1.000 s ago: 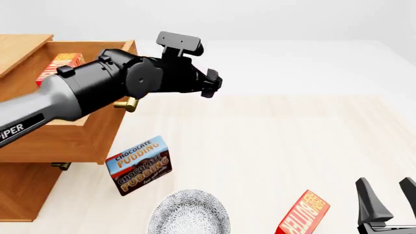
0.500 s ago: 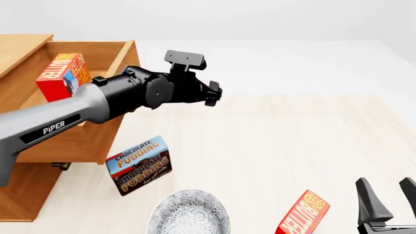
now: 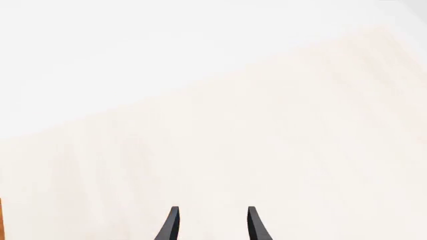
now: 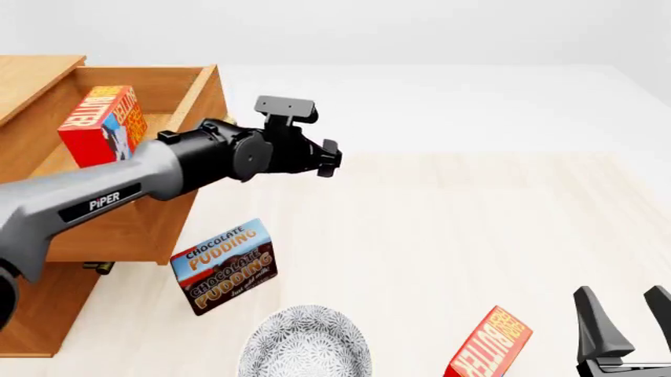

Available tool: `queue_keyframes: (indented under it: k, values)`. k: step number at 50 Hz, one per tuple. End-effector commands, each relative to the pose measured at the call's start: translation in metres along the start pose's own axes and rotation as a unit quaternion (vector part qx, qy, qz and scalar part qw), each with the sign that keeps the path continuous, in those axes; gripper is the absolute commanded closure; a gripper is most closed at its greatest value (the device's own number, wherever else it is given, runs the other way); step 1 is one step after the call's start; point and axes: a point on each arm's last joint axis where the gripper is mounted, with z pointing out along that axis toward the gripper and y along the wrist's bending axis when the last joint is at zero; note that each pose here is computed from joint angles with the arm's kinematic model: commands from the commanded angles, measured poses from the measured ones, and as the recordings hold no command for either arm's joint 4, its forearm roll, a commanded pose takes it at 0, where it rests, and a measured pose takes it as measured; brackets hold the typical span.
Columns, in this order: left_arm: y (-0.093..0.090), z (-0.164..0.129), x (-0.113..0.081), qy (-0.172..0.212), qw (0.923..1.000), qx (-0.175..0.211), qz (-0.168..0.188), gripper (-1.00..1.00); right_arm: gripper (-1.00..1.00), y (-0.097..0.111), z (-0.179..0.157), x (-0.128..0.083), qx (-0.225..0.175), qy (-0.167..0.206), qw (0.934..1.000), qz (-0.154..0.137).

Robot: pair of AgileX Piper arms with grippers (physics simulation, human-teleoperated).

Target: Put the butter at the front in the top drawer of the cabinet and close it.

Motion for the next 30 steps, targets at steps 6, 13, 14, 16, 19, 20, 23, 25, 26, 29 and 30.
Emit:
queue_keyframes:
  k: [6, 13, 14, 16, 19, 20, 23, 25, 26, 29, 30]
  values:
    - [0.023, 0.004, 0.009, 0.006, 0.9997, -0.021, -0.014, -1.0, -1.0, 0.0, 0.0, 0.0, 0.0, 0.0, 1.0, 0.0]
    - [0.028, 0.001, 0.011, 0.006, 0.9995, -0.026, -0.018, -1.0, -1.0, 0.0, 0.0, 0.0, 0.0, 0.0, 1.0, 0.0]
    - [0.031, 0.001, 0.012, 0.008, 0.9994, -0.029, -0.018, -1.0, -1.0, 0.0, 0.0, 0.0, 0.0, 0.0, 1.0, 0.0]
    - [0.033, -0.001, 0.013, 0.007, 0.9993, -0.031, -0.021, -1.0, -1.0, 0.0, 0.0, 0.0, 0.0, 0.0, 1.0, 0.0]
    - [0.033, -0.002, 0.013, 0.008, 0.9993, -0.032, -0.02, -1.0, -1.0, 0.0, 0.0, 0.0, 0.0, 0.0, 1.0, 0.0]
    - [0.035, -0.004, 0.012, 0.007, 0.9992, -0.033, -0.02, -1.0, -1.0, 0.0, 0.0, 0.0, 0.0, 0.0, 1.0, 0.0]
    - [0.036, -0.004, 0.011, 0.007, 0.9992, -0.034, -0.021, -1.0, -1.0, 0.0, 0.0, 0.0, 0.0, 0.0, 1.0, 0.0]
    - [0.038, -0.005, 0.012, 0.007, 0.9991, -0.036, -0.021, -1.0, -1.0, 0.0, 0.0, 0.0, 0.0, 0.0, 1.0, 0.0]
    - [0.039, -0.005, 0.012, 0.008, 0.999, -0.038, -0.021, -1.0, -1.0, 0.0, 0.0, 0.0, 0.0, 0.0, 1.0, 0.0]
    - [0.039, -0.005, 0.012, 0.007, 0.9991, -0.037, -0.021, -1.0, -1.0, 0.0, 0.0, 0.0, 0.0, 0.0, 1.0, 0.0]
    - [0.041, -0.004, 0.013, 0.007, 0.9989, -0.039, -0.025, -1.0, -1.0, 0.0, 0.0, 0.0, 0.0, 0.0, 1.0, 0.0]
